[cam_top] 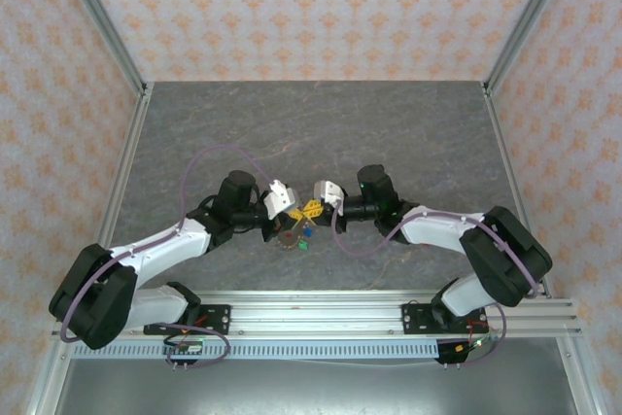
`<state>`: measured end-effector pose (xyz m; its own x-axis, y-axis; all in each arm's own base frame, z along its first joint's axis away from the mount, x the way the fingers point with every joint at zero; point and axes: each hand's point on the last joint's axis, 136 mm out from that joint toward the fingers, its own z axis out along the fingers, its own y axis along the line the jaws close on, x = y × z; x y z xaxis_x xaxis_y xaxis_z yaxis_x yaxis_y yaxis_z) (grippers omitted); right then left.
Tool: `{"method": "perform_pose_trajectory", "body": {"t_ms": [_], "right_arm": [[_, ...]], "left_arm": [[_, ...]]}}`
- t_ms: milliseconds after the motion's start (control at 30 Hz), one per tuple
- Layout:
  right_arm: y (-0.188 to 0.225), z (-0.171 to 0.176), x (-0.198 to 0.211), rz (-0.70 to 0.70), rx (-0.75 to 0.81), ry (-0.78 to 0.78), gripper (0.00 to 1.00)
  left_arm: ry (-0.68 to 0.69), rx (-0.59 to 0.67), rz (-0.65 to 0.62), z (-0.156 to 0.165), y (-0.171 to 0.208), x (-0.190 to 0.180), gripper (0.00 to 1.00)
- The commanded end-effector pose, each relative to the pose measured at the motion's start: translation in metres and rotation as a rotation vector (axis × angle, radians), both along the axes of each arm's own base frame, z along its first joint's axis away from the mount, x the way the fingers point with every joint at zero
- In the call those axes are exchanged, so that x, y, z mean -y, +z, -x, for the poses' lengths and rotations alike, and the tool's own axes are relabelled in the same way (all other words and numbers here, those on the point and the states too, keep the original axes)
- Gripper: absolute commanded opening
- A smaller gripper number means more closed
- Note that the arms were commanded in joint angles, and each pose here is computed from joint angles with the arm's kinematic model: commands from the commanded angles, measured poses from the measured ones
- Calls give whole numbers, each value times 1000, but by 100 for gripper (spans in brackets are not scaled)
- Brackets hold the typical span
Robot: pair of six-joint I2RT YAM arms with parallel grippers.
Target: Put the keys on the keyring
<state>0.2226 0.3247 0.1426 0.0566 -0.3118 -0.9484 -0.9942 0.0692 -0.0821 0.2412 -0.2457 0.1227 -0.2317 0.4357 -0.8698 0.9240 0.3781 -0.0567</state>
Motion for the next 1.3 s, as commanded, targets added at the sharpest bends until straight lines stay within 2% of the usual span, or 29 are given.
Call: {"method": "perform_pose_trajectory", "body": {"t_ms": [0, 433, 633, 833, 1000, 1067, 1200, 1267], "right_arm": [[18, -3, 5, -32, 89, -45, 20], [33, -3, 20, -44, 128, -134, 22], [32, 5, 14, -17, 137, -75, 22], [32, -2, 11, 25, 185, -111, 22], [47, -37, 32, -10, 176, -386, 19], [49, -55, 52, -18, 144, -562, 19], [48, -100, 140, -142, -107, -1147, 17], [32, -106, 189, -187, -272, -1398, 11]], "left_arm": [[32, 57, 18, -6, 13, -4, 0], [52, 71, 32, -2, 22, -8, 0], [47, 65, 32, 0, 22, -7, 0], [115, 130, -53, -4, 23, -11, 0], [187, 202, -61, -6, 31, -22, 0], [182, 204, -55, -3, 32, -23, 0], [168, 182, -32, 4, 32, -23, 0], [172, 169, -14, 7, 31, -23, 0]]}}
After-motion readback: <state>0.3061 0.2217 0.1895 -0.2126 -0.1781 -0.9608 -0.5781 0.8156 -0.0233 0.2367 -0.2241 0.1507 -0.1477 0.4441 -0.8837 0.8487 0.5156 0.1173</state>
